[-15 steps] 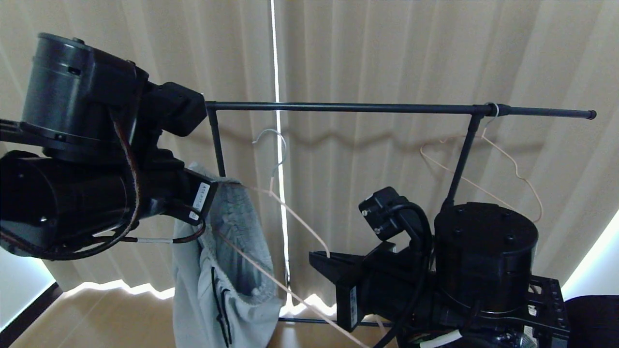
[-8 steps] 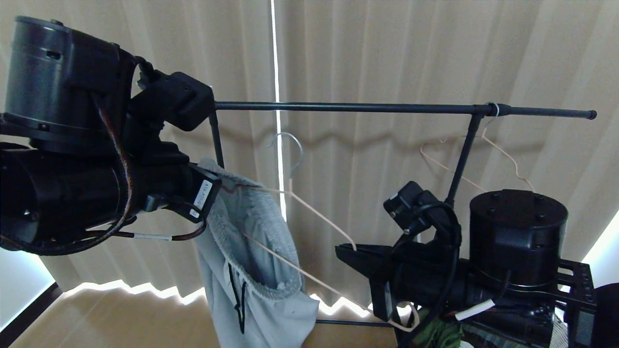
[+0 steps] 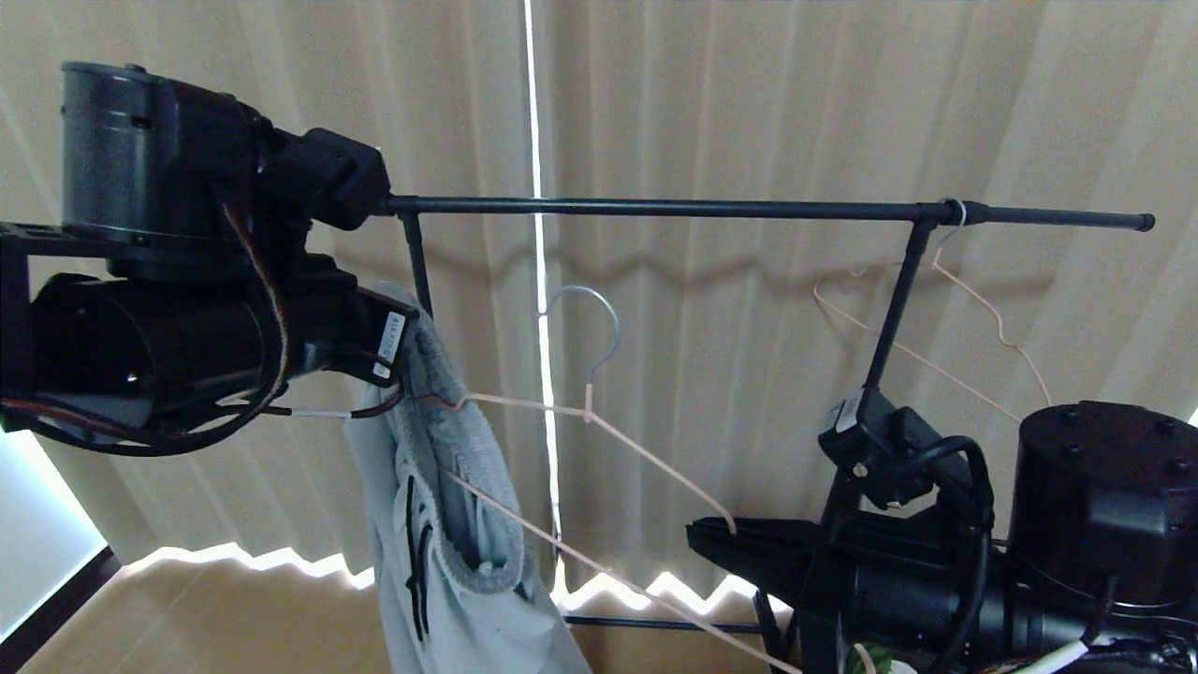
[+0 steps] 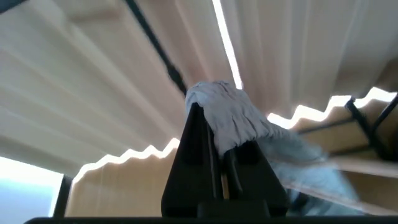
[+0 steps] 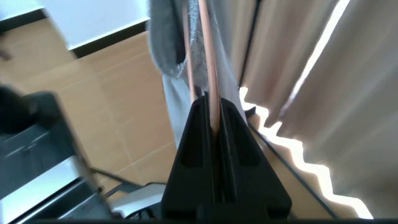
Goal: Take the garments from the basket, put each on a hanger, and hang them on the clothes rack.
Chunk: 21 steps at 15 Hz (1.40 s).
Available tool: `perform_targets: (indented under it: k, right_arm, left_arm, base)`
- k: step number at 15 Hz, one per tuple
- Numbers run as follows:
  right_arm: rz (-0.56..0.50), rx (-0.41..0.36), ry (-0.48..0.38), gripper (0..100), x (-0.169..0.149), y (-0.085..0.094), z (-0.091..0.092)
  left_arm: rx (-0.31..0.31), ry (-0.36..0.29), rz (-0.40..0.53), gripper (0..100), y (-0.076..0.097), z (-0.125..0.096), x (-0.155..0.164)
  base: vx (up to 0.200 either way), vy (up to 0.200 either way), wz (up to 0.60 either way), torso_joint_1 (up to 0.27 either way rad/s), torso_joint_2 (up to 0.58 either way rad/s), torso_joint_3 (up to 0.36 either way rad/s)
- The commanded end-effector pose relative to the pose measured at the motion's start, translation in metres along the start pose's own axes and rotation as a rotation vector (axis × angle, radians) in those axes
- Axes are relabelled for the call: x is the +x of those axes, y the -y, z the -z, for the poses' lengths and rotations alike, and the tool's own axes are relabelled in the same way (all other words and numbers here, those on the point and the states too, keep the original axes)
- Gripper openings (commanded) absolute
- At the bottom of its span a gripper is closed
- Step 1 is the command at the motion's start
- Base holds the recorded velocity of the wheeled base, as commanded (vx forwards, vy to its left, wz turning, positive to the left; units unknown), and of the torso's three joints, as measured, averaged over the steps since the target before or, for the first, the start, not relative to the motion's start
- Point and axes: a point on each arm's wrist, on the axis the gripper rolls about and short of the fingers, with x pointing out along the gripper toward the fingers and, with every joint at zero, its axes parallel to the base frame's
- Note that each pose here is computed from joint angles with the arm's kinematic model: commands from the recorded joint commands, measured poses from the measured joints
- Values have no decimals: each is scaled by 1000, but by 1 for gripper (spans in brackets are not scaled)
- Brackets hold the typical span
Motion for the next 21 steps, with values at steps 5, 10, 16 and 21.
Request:
perform_targets:
  k: [5, 10, 16, 21]
  right_arm:
    - [-65, -2, -5, 0, 1, -2, -1]
    - [-75, 1, -49, 0, 17, 0, 8]
    - [-81, -9, 17, 0, 33, 3, 8]
    - [-84, -7, 24, 0, 27, 1, 9]
  left_arm:
    - [57, 3, 160, 0, 24, 7, -4]
    - [215, 158, 441, 0, 14, 8, -35]
    - [256, 183, 514, 0, 16, 13, -41]
    - [266, 195, 448, 0, 16, 8, -32]
  base:
    - [0, 0, 0, 0, 0, 0]
    - [0, 0, 0, 0, 0, 0]
    - [0, 0, 0, 0, 0, 0]
    - [0, 0, 0, 0, 0, 0]
